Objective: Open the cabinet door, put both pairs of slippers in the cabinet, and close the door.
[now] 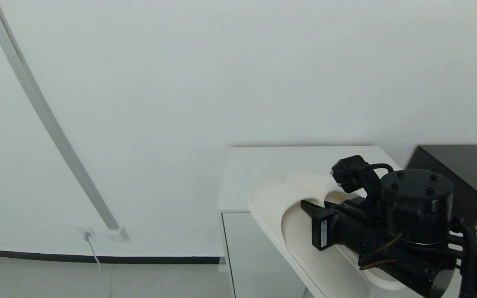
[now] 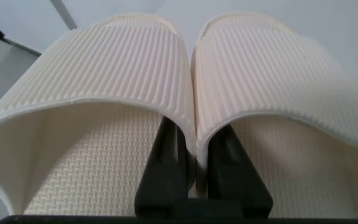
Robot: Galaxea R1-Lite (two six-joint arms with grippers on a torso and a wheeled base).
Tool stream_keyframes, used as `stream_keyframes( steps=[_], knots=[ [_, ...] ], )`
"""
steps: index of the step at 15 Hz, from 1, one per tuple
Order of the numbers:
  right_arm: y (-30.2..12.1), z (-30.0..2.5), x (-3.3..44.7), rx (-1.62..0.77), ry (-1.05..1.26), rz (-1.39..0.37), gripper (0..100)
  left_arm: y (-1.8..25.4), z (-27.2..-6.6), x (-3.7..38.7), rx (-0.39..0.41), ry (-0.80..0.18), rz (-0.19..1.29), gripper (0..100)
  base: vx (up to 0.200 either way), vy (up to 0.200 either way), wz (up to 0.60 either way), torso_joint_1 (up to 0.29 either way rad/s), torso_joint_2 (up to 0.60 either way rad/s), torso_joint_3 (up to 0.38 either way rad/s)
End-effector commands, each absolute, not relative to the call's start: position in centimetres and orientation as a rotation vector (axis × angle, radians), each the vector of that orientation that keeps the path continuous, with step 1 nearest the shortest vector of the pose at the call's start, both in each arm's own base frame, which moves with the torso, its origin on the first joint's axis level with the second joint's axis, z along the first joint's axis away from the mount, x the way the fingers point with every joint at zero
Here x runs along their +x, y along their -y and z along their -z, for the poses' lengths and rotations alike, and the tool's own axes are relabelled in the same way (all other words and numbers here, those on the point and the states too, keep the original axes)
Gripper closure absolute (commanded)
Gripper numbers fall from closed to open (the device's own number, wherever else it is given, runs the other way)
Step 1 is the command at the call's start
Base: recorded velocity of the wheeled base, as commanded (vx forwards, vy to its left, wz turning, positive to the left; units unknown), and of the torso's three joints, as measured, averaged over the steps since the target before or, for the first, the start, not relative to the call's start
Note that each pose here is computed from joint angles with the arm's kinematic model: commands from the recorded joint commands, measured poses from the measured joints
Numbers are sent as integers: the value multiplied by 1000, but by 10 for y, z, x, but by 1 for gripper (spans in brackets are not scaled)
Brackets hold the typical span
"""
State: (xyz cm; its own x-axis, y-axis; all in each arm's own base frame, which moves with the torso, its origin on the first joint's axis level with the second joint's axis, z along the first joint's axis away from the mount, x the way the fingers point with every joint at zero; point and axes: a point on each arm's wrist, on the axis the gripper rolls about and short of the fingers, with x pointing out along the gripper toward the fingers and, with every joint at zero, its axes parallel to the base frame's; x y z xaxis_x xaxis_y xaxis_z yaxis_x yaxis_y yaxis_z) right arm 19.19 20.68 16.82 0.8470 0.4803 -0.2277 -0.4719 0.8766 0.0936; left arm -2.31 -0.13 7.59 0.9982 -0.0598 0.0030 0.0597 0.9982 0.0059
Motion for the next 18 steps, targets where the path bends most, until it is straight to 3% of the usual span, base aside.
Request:
stream_keyframes(
  steps=[1,15,18],
  knots=[
    [-206,-168,191,36,-248,-502,100,1,-76,-23,6,2,60,100,-200,0,0,7,7,2],
    [-186,-165,185,7,-262,-500,100,1,-76,-23,-1,3,55,100,-14,0,0,0,0,0],
    [-185,-165,185,6,-264,-500,100,1,-76,-23,-1,3,55,100,0,-200,0,-2,1,1]
  ],
)
